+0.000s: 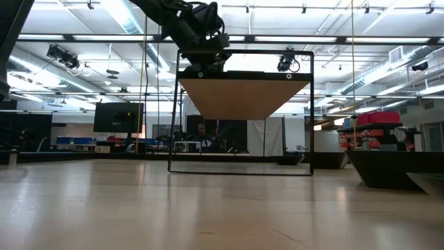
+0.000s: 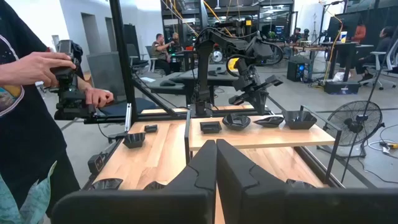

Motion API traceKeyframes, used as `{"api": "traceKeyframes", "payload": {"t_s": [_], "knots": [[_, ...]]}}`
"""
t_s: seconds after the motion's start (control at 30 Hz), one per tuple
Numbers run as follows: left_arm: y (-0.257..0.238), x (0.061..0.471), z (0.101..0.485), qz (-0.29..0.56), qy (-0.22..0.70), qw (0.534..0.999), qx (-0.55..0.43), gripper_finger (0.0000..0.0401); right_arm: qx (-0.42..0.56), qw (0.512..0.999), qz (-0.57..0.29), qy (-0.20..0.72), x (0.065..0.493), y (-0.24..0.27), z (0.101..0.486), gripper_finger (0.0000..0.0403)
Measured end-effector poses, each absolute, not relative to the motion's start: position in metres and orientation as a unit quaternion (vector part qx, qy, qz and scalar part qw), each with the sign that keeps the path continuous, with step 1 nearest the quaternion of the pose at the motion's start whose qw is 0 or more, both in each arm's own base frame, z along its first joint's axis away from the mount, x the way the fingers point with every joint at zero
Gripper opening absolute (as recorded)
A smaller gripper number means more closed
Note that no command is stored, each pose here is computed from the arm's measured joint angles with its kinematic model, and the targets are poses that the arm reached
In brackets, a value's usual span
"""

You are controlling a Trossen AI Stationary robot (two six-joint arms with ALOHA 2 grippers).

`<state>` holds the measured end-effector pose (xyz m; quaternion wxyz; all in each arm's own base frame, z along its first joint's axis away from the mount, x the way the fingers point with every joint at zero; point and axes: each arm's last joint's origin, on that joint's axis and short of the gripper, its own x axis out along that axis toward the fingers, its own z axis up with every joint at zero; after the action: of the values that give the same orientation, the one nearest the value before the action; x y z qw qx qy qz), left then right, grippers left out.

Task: Pick & Place Mini shaped plates
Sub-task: Stack the drop-shaped plate on top of the drop-shaped plate on the shelf

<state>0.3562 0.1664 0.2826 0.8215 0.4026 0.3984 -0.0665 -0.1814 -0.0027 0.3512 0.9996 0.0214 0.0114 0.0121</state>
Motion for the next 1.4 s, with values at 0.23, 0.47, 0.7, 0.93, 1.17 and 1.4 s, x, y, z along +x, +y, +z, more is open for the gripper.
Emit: {"api": "traceKeyframes", "payload": {"t_s": [0.23,0.47,0.7,0.93,1.17,1.4], "knots": [[0.171,0.358,0.286,-0.030,0.404,0.799,0.445,0.0006,0.021,1.000,0.012,0.012,-0.181,-0.003,0.351,0.0010],[0.175,0.365,0.274,-0.036,0.407,0.801,0.438,0.0004,0.021,1.000,0.012,0.011,-0.181,-0.003,0.351,0.0010],[0.175,0.369,0.267,-0.039,0.408,0.802,0.434,0.0003,0.021,1.000,0.012,0.011,-0.181,-0.003,0.351,0.0010],[0.174,0.369,0.267,-0.050,0.396,0.819,0.413,0.0004,0.021,1.000,0.012,0.011,-0.181,-0.003,0.351,0.0010],[0.173,0.369,0.267,-0.062,0.391,0.824,0.405,0.0005,0.021,1.000,0.012,0.011,-0.181,-0.003,0.351,0.0010],[0.171,0.369,0.266,-0.076,0.388,0.827,0.399,0.0005,0.021,1.000,0.012,0.011,-0.181,-0.003,0.351,0.0010]]}}
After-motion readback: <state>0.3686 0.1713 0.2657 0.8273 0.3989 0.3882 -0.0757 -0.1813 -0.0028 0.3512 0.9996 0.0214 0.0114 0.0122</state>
